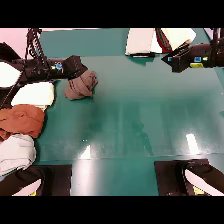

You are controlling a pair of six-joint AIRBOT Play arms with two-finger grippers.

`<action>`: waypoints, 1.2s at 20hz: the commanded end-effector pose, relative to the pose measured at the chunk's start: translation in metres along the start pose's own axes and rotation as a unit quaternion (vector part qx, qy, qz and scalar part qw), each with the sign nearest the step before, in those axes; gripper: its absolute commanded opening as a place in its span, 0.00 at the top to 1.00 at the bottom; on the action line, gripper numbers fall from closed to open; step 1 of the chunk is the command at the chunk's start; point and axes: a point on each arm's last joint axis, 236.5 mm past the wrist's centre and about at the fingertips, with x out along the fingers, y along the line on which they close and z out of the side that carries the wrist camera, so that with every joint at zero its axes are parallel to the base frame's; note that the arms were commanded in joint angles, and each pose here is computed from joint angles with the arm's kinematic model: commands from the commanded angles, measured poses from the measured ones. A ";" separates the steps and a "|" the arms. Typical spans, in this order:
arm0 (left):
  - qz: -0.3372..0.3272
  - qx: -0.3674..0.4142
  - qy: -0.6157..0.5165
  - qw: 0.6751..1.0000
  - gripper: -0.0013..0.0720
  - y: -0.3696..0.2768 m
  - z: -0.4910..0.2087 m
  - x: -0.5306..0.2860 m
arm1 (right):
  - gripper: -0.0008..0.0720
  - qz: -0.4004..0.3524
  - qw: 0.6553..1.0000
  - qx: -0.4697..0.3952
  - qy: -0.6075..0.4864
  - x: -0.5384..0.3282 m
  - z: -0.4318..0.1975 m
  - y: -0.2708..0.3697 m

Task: Fold the shirts.

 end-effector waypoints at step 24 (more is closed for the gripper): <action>0.287 0.162 0.085 0.940 0.27 0.205 -0.002 0.049 | 0.97 -0.034 0.981 -0.013 -0.188 -0.046 0.103 -0.003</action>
